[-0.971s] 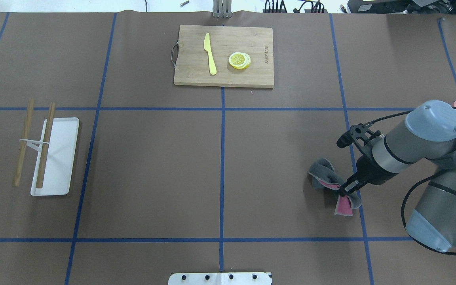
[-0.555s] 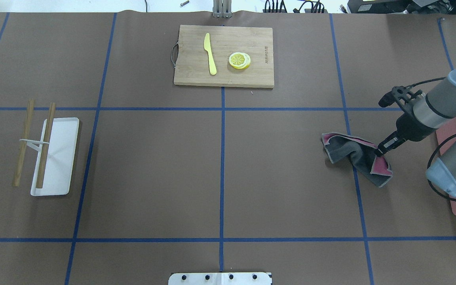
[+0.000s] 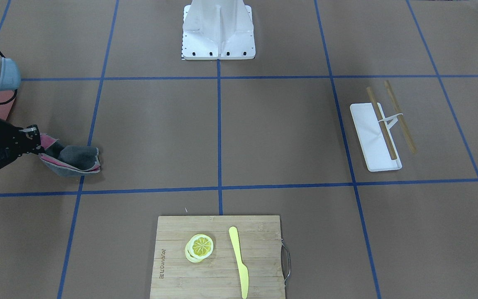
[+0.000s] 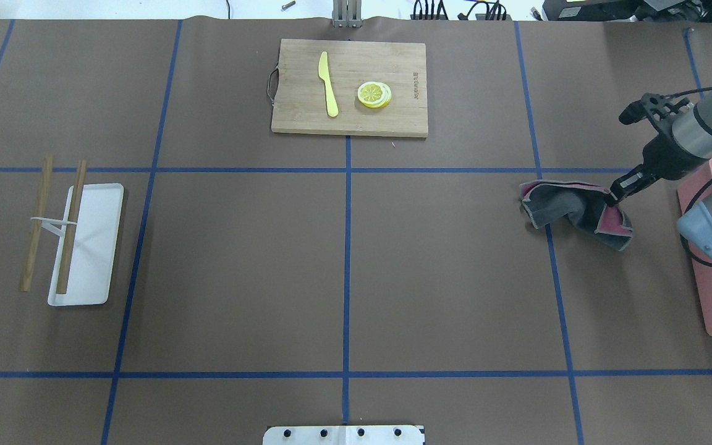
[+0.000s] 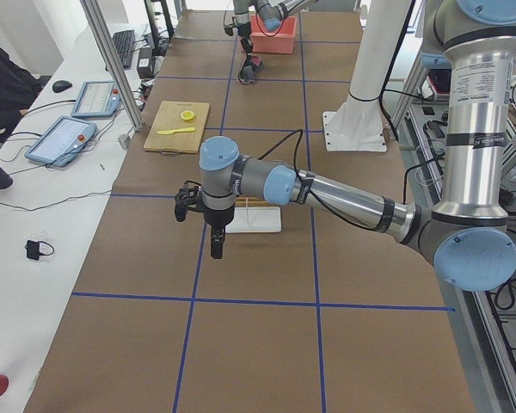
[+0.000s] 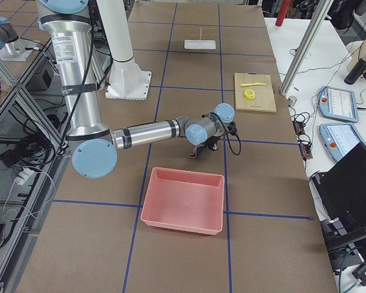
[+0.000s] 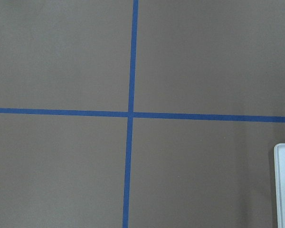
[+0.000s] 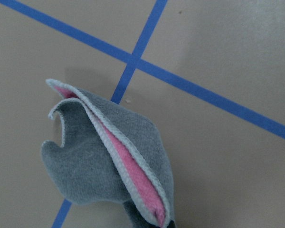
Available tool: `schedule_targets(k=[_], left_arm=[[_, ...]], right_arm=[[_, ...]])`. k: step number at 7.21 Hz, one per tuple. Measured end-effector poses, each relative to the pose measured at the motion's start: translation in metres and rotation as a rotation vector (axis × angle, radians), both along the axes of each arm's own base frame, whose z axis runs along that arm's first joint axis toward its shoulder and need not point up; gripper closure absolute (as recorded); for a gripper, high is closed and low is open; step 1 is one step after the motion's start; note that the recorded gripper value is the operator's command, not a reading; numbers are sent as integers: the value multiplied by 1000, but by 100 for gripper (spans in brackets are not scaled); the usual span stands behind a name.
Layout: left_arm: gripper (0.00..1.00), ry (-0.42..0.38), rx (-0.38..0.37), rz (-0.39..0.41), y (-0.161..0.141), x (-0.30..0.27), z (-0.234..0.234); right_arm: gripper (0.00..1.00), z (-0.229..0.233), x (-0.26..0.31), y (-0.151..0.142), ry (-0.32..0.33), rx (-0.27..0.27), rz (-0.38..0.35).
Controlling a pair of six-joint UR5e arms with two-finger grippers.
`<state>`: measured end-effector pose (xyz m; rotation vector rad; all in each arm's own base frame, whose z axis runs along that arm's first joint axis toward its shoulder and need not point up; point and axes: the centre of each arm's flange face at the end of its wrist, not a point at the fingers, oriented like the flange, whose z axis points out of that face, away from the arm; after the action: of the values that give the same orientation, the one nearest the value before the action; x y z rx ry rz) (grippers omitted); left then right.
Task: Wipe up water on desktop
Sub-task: 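Lift the cloth with the right gripper and move it over the pink bin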
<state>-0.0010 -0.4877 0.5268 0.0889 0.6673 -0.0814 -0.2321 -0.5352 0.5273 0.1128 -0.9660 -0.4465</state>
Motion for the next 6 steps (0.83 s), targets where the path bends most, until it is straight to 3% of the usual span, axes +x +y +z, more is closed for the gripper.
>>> schedule_targets(k=[2,4,6], left_arm=[[2,0,-8,0,-1,0,4],[2,0,-15,0,-2,0,7],[2,2,-19,1,-2,1,9]], right_arm=[[100,-20,37,-32,-42,14,67],[100,-56,105,-50,-148,31,137],[100,-81,194,-46,-257,38,226]])
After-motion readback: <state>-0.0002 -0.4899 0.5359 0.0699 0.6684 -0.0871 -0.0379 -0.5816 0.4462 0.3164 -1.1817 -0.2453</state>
